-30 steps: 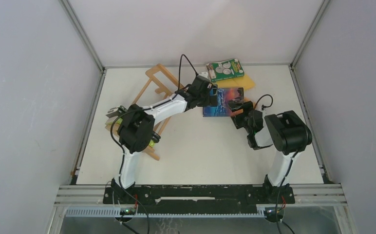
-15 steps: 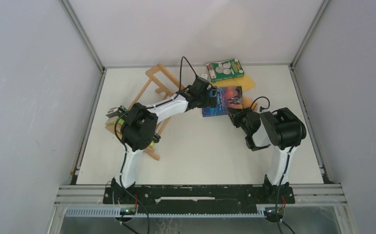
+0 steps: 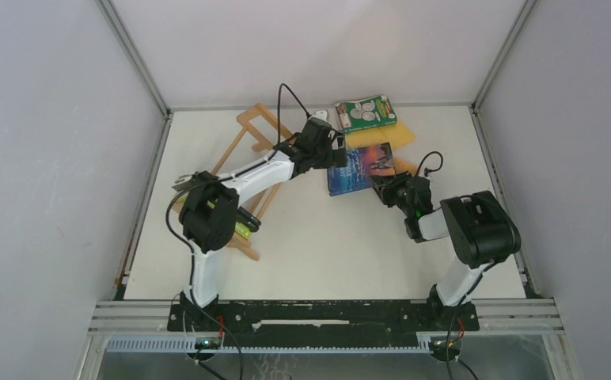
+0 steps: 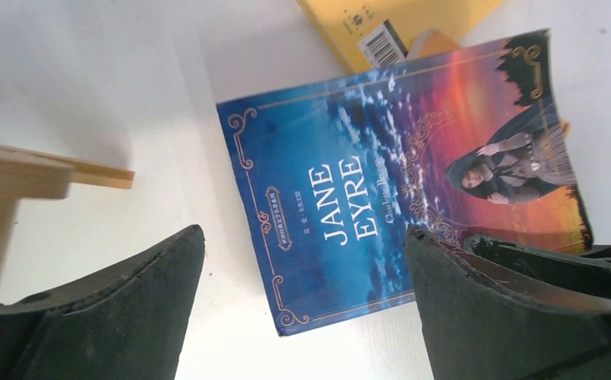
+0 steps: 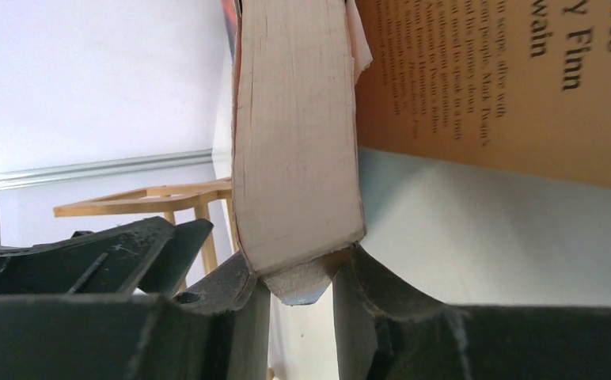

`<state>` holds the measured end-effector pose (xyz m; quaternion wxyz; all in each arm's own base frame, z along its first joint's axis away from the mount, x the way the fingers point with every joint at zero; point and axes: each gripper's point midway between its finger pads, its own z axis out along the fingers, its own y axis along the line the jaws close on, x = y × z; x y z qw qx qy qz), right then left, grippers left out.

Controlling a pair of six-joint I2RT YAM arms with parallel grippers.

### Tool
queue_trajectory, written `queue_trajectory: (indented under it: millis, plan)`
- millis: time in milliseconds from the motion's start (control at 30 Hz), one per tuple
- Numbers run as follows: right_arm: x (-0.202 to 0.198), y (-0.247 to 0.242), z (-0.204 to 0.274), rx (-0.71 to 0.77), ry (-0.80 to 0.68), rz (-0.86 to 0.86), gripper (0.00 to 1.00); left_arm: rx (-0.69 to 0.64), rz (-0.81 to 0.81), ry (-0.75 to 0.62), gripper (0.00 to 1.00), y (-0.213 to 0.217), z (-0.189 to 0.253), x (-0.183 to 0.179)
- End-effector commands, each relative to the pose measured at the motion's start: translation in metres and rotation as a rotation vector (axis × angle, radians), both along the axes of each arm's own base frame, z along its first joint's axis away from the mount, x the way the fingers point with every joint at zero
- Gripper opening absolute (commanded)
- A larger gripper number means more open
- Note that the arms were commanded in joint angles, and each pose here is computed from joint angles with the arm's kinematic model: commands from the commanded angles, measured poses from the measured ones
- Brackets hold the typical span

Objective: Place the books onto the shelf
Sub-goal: Pick up the book from the center of the board.

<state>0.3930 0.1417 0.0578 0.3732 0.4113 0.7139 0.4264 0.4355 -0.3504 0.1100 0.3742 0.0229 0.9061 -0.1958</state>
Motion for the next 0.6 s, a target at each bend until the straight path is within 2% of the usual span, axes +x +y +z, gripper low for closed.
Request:
queue_trajectory:
  millis: [0,567]
  plan:
    - [-0.002,0.002,0.042,0.069,-0.054,0.04,0.0,-0.076,0.052,-0.078,1.0,0.015,0.054,0.001]
    - [-0.013,-0.008,0.096,0.296,-0.035,0.015,0.0,-0.241,0.043,0.029,1.0,0.013,0.064,-0.034]
